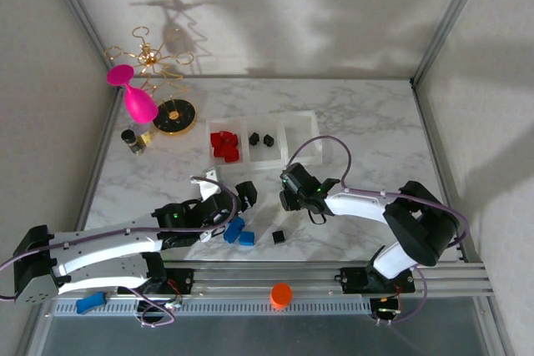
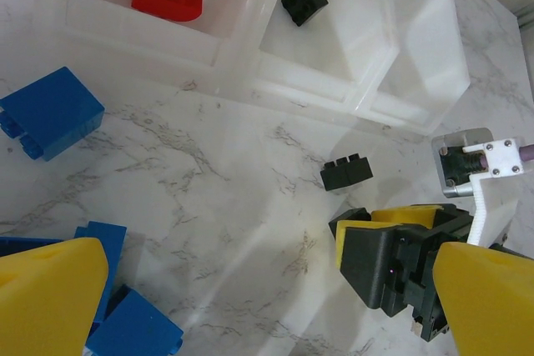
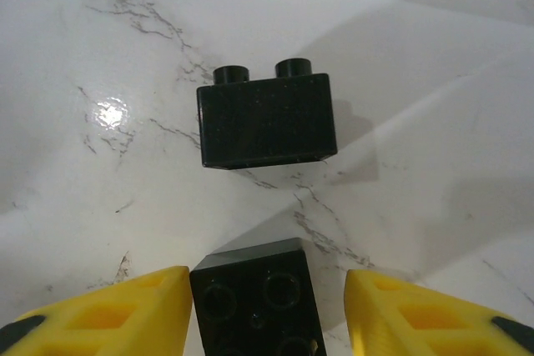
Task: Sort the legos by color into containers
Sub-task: Pick up the lego from the center of the table, then place the lego in the container, then pick up the lego from the center of the table.
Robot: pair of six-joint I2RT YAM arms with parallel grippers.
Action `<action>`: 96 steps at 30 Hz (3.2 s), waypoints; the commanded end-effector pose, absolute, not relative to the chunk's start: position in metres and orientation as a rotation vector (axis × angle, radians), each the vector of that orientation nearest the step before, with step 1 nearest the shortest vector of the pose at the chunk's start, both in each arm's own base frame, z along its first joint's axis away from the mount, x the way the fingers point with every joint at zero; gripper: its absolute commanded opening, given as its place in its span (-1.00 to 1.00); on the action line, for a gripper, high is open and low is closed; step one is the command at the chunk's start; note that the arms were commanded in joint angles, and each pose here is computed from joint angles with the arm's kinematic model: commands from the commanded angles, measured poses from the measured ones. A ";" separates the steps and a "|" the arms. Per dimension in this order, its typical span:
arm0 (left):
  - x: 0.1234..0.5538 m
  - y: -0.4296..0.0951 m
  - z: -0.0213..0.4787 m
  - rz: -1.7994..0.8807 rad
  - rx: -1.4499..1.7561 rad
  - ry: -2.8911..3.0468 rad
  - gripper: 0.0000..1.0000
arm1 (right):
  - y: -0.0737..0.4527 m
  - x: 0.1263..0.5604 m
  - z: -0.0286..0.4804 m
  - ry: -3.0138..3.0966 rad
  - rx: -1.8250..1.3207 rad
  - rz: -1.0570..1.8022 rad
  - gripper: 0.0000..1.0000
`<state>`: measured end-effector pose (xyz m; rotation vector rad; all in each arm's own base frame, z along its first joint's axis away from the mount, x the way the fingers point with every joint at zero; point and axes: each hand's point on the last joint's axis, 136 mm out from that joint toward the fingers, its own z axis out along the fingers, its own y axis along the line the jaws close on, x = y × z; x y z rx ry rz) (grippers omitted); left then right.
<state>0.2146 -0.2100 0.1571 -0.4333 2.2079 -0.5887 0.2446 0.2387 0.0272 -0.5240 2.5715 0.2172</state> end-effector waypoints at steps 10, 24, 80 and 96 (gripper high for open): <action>0.215 -0.204 0.155 -0.568 -0.471 2.185 0.99 | 0.244 0.240 0.029 2.574 -0.546 0.245 -0.35; 0.226 -0.188 0.188 -0.545 -0.474 2.098 0.99 | 0.278 0.282 0.106 2.434 -0.476 0.338 -0.34; 0.236 -0.194 0.163 -0.630 -0.486 2.158 0.99 | 0.255 0.287 0.077 2.488 -0.459 0.323 0.40; 0.230 -0.206 0.156 -0.634 -0.485 2.167 0.99 | 0.261 0.296 0.039 2.524 -0.511 0.234 0.14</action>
